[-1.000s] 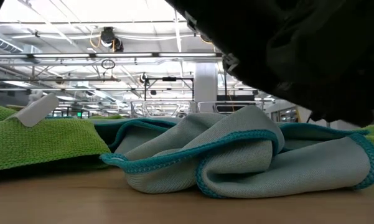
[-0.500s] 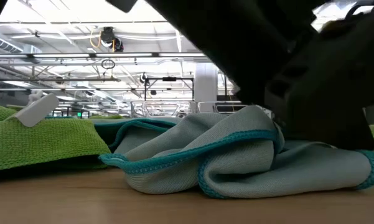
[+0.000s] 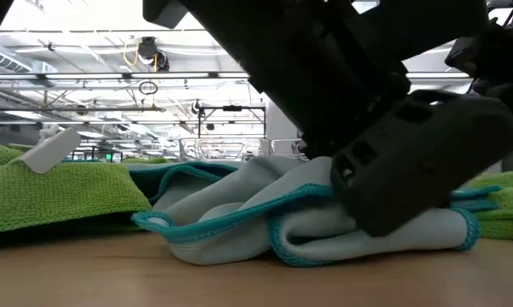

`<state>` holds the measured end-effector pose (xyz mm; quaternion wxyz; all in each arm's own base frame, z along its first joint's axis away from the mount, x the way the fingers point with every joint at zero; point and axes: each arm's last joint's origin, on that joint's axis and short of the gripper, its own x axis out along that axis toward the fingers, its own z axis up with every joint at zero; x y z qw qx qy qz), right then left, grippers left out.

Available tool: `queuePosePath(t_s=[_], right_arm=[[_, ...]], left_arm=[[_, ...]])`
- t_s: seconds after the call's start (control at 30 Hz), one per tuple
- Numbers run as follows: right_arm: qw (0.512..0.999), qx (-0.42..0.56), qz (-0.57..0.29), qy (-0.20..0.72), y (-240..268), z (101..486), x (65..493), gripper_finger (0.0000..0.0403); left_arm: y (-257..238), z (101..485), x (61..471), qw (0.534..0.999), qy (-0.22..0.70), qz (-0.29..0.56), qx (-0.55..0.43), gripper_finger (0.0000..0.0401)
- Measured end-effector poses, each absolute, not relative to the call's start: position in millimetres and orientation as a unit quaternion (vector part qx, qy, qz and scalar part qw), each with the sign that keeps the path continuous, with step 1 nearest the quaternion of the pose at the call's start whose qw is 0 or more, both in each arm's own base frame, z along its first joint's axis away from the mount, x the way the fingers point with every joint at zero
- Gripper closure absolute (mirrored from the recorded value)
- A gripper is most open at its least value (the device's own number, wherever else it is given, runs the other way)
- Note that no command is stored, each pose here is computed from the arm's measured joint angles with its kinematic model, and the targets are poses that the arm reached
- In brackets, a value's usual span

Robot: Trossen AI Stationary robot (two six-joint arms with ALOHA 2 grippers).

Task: Fold microfiber towels
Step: Fold the top right blue microfiber towel

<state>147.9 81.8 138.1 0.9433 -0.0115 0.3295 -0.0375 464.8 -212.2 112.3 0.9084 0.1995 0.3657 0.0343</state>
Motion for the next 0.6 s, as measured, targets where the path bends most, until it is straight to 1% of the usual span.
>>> queuePosePath(t_s=[0.2,0.4,0.47,0.6], right_arm=[[0.943,-0.012,-0.037,0.330,81.8,138.1,147.8,0.0259],[0.943,-0.009,-0.038,0.330,81.8,138.0,147.8,0.0259],[0.943,-0.007,-0.039,0.330,81.8,138.0,147.8,0.0259],[0.943,-0.003,-0.039,0.331,81.9,138.0,147.8,0.0259]], left_arm=[[-219.5,112.5,462.2,0.904,0.357,0.026,0.232,0.0329],[-222.6,113.9,462.4,0.909,0.347,0.025,0.229,0.0390],[-222.6,114.5,462.9,0.912,0.344,0.027,0.223,0.0392],[-222.3,114.2,462.3,0.915,0.348,0.035,0.202,0.0378]])
